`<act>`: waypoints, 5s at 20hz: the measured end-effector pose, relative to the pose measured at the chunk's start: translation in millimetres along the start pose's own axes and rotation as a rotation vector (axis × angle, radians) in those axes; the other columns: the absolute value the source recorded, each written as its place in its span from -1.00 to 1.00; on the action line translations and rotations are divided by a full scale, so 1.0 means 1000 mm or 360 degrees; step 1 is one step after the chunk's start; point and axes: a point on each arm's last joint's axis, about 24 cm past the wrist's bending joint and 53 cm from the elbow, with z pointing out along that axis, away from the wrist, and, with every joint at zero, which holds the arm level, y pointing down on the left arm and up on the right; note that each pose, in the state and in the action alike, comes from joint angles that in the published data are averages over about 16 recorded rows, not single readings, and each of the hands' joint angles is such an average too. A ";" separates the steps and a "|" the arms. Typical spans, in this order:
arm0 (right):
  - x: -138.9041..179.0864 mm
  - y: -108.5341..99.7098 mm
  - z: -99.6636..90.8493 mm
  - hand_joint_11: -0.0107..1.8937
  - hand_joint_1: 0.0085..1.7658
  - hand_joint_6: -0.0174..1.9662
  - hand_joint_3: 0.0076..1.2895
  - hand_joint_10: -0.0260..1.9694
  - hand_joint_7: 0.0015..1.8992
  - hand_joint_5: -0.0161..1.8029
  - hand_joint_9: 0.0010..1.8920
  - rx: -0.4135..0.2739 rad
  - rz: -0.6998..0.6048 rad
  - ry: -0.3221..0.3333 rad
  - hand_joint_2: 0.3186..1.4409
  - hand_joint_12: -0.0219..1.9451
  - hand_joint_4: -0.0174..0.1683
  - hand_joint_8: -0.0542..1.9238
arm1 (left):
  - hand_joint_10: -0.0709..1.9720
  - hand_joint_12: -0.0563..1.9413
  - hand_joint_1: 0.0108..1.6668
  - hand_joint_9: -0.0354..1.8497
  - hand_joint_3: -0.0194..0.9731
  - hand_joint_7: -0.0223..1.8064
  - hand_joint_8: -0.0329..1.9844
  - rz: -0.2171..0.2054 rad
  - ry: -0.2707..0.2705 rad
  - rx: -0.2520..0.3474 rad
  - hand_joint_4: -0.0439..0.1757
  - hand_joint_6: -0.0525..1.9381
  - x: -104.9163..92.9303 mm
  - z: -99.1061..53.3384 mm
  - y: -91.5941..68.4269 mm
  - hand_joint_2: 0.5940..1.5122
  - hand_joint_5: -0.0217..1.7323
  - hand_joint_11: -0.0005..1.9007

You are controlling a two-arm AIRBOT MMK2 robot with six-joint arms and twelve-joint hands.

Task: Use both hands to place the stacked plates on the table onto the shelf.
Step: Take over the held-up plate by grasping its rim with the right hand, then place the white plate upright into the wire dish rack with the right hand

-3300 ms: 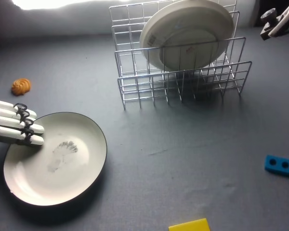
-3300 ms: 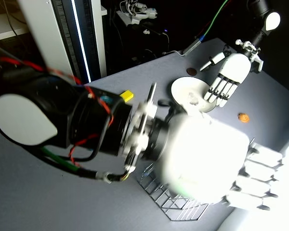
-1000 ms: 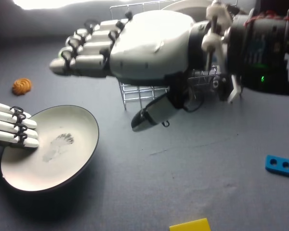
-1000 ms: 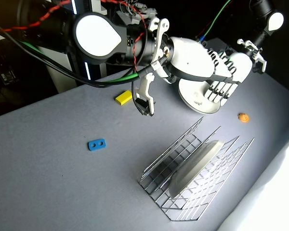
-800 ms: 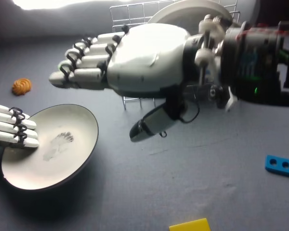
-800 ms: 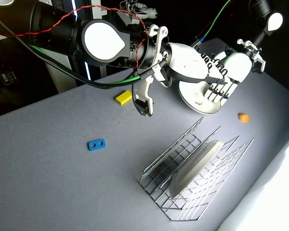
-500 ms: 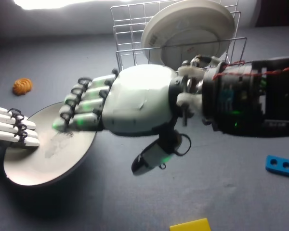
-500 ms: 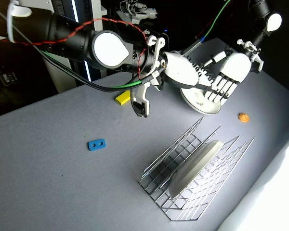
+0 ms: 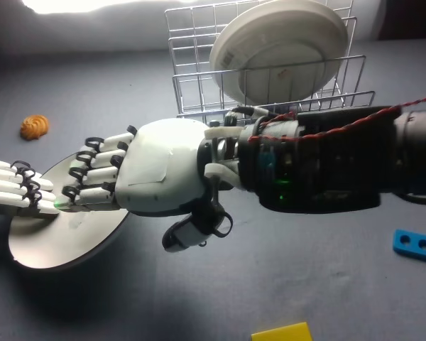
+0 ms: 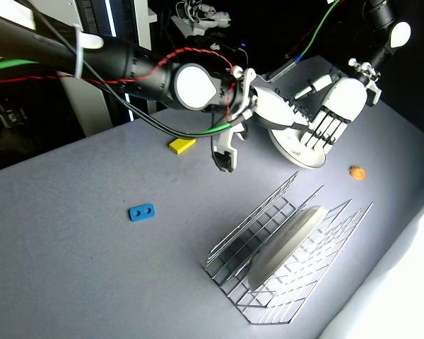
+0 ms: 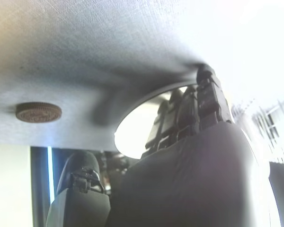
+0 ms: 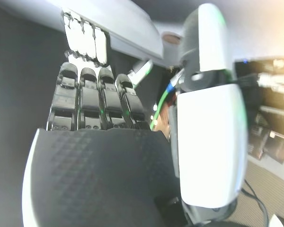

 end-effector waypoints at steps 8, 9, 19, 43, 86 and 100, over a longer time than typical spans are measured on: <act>0.008 -0.011 0.031 -0.93 0.27 -0.94 -1.00 -0.87 -0.81 -0.81 -0.82 0.0022 0.0019 -0.0006 0.33 -0.35 -0.74 -0.91 | -0.99 -0.96 -1.00 -1.00 -0.93 -0.99 -0.97 -0.0020 -0.0005 0.0006 -0.68 -0.97 -0.001 0.001 0.000 0.21 -0.98 -0.97; 0.008 -0.011 0.034 -0.91 0.27 -0.93 -0.99 -0.83 -0.76 -0.76 -0.78 0.0018 0.0022 -0.0012 0.33 -0.26 -0.75 -0.91 | -0.99 -0.96 -1.00 -1.00 -0.93 -0.99 -0.97 -0.0020 -0.0006 0.0006 -0.68 -0.97 -0.001 0.001 0.000 0.21 -0.98 -0.97; 0.001 -0.003 0.047 -0.40 0.33 -0.57 -0.99 -0.35 -0.28 -0.31 -0.26 -0.0050 0.0029 -0.0090 0.36 0.44 -0.84 -0.53 | -0.99 -0.96 -1.00 -1.00 -0.93 -0.98 -0.97 -0.0013 -0.0007 0.0008 -0.68 -0.97 -0.004 0.001 0.000 0.23 -0.98 -0.98; -0.046 -0.013 0.028 -0.01 0.41 0.18 -0.99 0.28 -0.11 -0.16 -0.03 -0.0007 0.0124 -0.0211 0.27 0.34 -0.85 0.14 | -0.99 -0.94 -1.00 -0.95 -0.93 -0.96 -0.96 0.0173 -0.0206 -0.0004 -0.62 -0.94 -0.076 -0.006 -0.012 0.23 -0.98 -0.98; -0.202 -0.034 -0.125 0.05 0.51 0.24 -0.99 0.33 -0.09 -0.18 -0.07 0.0107 0.1270 -0.0637 0.32 0.36 -0.91 0.12 | -0.99 -0.95 -1.00 -0.94 -0.93 -0.96 -0.96 0.0202 -0.0308 -0.0214 -0.56 -0.93 -0.100 -0.027 0.018 0.17 -0.97 -0.98; -0.181 -0.107 -0.152 0.03 0.51 0.24 -0.99 0.30 -0.09 -0.17 -0.06 0.0303 0.1369 -0.0714 0.34 0.35 -0.92 0.11 | -0.99 -0.95 -1.00 -0.94 -0.93 -0.96 -0.96 0.0203 -0.0299 -0.0215 -0.56 -0.93 -0.098 -0.026 0.018 0.16 -0.97 -0.98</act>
